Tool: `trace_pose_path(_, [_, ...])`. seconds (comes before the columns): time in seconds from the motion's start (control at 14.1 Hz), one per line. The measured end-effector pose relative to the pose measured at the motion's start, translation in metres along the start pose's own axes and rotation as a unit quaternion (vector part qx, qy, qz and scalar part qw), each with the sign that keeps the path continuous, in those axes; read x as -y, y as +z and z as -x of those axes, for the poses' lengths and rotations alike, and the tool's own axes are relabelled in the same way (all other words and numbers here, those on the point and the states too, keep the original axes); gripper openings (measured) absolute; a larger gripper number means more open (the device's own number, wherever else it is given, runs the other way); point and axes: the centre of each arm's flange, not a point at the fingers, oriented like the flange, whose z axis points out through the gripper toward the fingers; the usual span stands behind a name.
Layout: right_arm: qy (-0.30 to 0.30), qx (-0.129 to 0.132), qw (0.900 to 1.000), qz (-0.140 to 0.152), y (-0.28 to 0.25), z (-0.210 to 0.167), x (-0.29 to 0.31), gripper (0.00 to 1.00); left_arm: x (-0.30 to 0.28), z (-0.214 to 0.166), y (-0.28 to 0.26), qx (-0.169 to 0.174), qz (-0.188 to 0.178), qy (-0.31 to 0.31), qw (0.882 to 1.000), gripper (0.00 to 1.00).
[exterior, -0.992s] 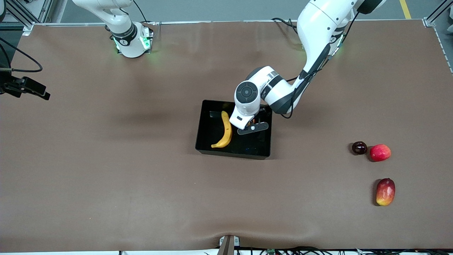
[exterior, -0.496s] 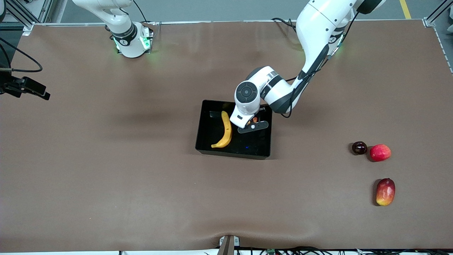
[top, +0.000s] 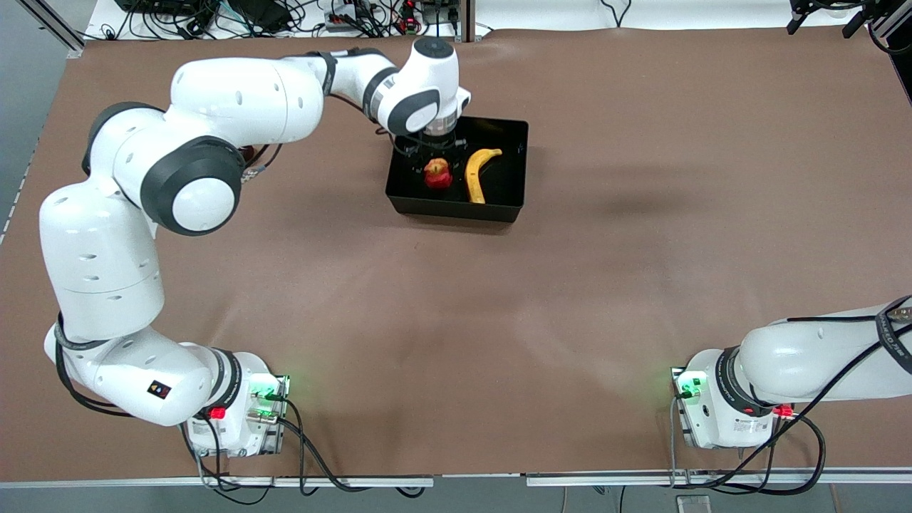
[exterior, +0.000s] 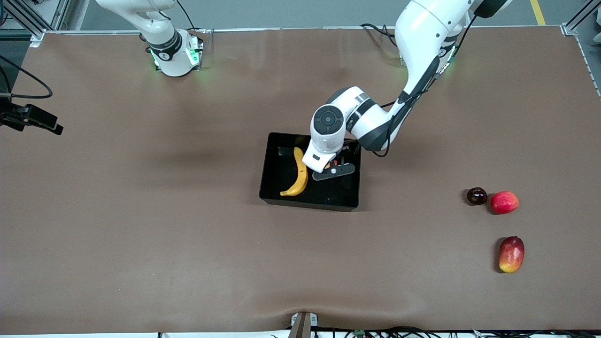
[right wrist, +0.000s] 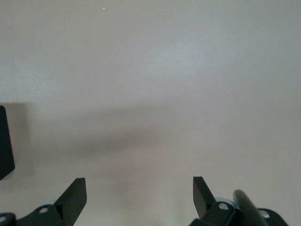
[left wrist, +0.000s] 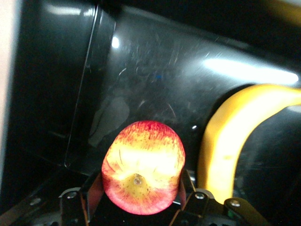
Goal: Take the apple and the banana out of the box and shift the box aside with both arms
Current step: 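Lift the apple out and carry it toward the loose fruits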
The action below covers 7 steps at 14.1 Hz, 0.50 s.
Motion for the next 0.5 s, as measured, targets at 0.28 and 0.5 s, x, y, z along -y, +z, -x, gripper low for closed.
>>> trace_pose_path(0.28, [0.004,0.006,1.000,0.001,0.004,-0.004,-0.003,1.00,0.028,-0.031,-0.090,-0.027,-0.002,-0.004,1.000,0.69])
trace_pose_path(0.5, [0.019,0.010,1.000,0.000,0.008,-0.006,-0.019,1.00,0.089,-0.075,-0.128,-0.026,-0.019,0.022,0.999,0.69])
